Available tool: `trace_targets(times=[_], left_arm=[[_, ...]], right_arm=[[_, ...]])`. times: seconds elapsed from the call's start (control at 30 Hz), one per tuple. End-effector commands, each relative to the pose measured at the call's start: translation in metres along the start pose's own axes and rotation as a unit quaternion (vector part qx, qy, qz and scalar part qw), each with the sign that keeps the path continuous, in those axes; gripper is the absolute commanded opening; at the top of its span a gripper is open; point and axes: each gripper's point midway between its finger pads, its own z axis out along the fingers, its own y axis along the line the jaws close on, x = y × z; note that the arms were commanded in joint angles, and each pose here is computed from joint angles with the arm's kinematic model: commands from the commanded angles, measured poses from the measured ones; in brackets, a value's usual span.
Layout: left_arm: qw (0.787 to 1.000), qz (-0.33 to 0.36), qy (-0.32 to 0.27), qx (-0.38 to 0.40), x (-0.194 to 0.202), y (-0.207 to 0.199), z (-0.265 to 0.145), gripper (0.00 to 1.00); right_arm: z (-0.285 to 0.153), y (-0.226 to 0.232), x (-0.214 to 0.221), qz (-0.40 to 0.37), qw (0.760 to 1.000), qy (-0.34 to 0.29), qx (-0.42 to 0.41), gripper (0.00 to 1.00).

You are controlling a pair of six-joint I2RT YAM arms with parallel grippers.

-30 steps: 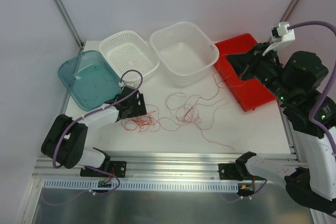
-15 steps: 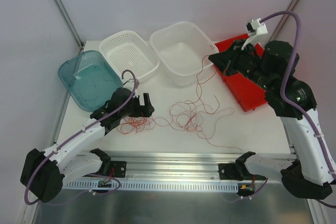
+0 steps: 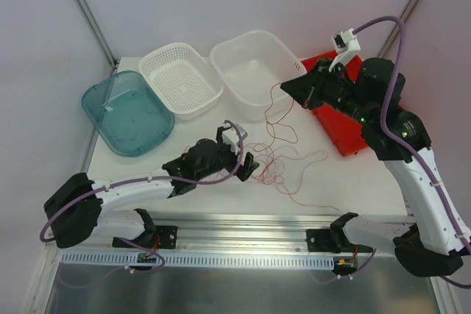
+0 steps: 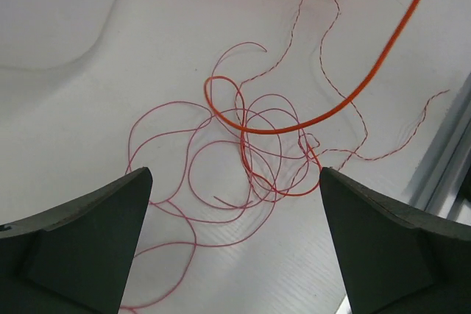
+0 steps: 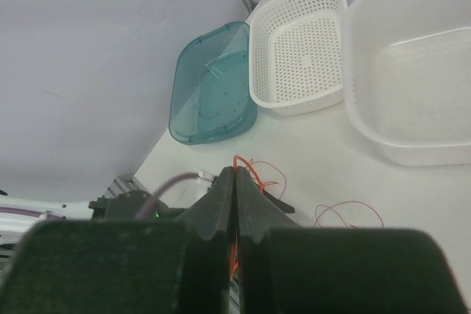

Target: Untangle the cables

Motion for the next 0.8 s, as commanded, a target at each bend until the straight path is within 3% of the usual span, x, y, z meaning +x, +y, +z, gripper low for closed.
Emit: trace_targets(times=[0.0, 0.13, 0.4, 0.43, 0.47, 0.53, 0.6, 0.63, 0.77], left_arm=[[0.991, 0.094, -0.097, -0.008, -0.045, -0.012, 0.019, 0.99], [0.987, 0.112, -0.112, -0.032, -0.055, -0.015, 0.031, 0.99], [0.983, 0.109, -0.141, -0.049, -0.068, -0.013, 0.045, 0.81], [0.983, 0.109, -0.144, -0.044, -0.071, -0.015, 0.047, 0.77], [0.983, 0.11, -0.143, -0.039, -0.071, -0.017, 0.048, 0.6], [0.984, 0.104, -0.144, -0.024, -0.071, -0.023, 0.048, 0.38], [0.984, 0.096, -0.149, -0.026, -0.076, -0.023, 0.043, 0.07], [0.984, 0.09, -0.148, -0.031, -0.075, -0.021, 0.039, 0.0], [0.983, 0.085, -0.157, -0.052, -0.1, -0.013, 0.009, 0.0]], right_arm=[[-0.011, 0.019, -0.016, 0.006, 0.999, -0.031, -0.038, 0.01], [-0.013, 0.017, -0.008, 0.009, 0.999, -0.024, -0.04, 0.01], [-0.02, 0.016, 0.001, 0.015, 0.999, -0.018, -0.042, 0.01], [-0.019, 0.015, 0.003, 0.015, 0.999, -0.016, -0.041, 0.01], [-0.019, 0.015, 0.004, 0.014, 0.999, -0.015, -0.04, 0.01], [-0.02, 0.012, 0.007, 0.009, 0.999, -0.013, -0.035, 0.01], [-0.02, 0.006, 0.011, 0.004, 1.0, -0.01, -0.023, 0.01], [-0.022, 0.0, 0.016, -0.002, 1.0, -0.004, -0.012, 0.01], [-0.022, -0.025, 0.043, -0.008, 0.999, 0.03, 0.035, 0.01]])
